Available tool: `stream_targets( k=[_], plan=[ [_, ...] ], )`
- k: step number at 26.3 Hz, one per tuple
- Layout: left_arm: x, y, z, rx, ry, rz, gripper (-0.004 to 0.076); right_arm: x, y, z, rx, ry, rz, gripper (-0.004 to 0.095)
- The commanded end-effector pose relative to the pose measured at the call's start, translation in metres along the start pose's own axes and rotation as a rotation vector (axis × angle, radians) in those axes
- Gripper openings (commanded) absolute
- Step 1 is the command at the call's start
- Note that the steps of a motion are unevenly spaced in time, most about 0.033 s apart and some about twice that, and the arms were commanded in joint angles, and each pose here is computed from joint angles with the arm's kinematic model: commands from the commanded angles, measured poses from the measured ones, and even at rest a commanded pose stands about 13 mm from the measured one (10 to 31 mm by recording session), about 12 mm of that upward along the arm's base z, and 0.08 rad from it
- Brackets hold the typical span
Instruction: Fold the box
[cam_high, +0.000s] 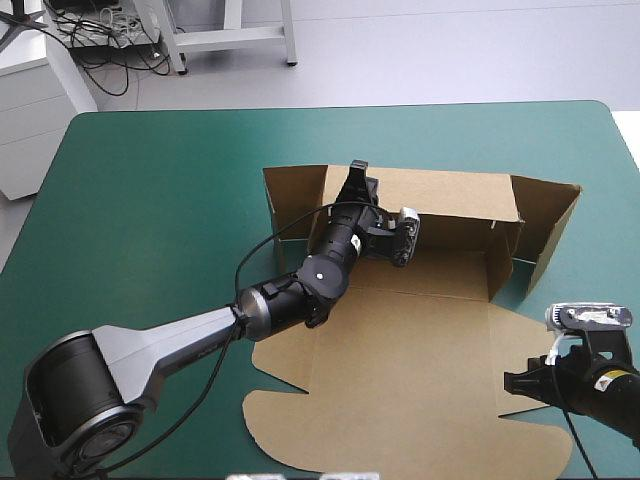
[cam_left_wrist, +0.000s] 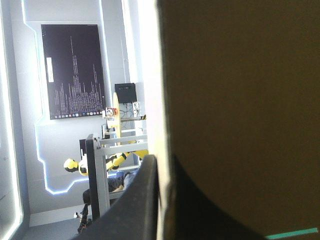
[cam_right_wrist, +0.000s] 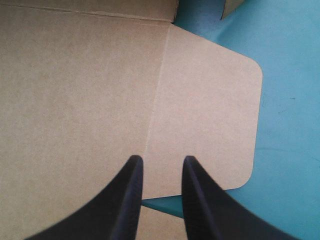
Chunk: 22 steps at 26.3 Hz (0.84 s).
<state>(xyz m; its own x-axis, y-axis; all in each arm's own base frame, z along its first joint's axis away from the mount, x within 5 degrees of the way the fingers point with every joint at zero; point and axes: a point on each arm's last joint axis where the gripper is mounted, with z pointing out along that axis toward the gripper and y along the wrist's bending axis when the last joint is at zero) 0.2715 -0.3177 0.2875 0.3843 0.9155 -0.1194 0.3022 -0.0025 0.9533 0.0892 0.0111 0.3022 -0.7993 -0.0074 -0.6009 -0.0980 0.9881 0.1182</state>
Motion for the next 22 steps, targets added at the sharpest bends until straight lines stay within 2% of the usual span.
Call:
stream_targets(
  k=[1,5,7,11,16,18,20,22],
  plan=[
    [-0.0011,0.0194,-0.0148,-0.082,-0.037,0.012,-0.0010,-0.0105,-0.0008,-0.0053,0.014,-0.082,0.005,0.0378],
    [-0.0011,0.0195,-0.0148,-0.082,-0.037,0.012,-0.0010,-0.0115,-0.0003,-0.0053,0.008,-0.093,0.009,0.0590],
    [-0.0011,0.0195,-0.0148,-0.082,-0.037,-0.002,-0.0010,-0.0115,-0.0003,-0.0053,0.009,-0.093,-0.006,0.0642],
    [-0.0011,0.0195,-0.0148,-0.082,-0.037,-0.002,-0.0010,-0.0117,-0.0003,-0.0054,0.013,-0.095,-0.076,0.0645],
    [0.0002,0.0202,-0.0149,-0.090,-0.022,-0.003,-0.0010,-0.0115,0.0006,-0.0053,0.002,-0.093,-0.069,0.0616],
    [0.0008,0.0205,-0.0149,-0.094,-0.017,-0.014,-0.0010,-0.0083,0.0045,-0.0052,-0.044,-0.058,-0.002,0.0594],
    [0.0008,0.0205,-0.0149,-0.094,-0.017,-0.014,-0.0010,-0.0086,0.0068,-0.0053,-0.069,-0.061,0.005,0.0577],
    [0.0008,0.0205,-0.0149,-0.094,-0.017,-0.014,-0.0010,-0.0117,0.0057,-0.0062,-0.055,-0.092,-0.015,0.0561]
  ],
)
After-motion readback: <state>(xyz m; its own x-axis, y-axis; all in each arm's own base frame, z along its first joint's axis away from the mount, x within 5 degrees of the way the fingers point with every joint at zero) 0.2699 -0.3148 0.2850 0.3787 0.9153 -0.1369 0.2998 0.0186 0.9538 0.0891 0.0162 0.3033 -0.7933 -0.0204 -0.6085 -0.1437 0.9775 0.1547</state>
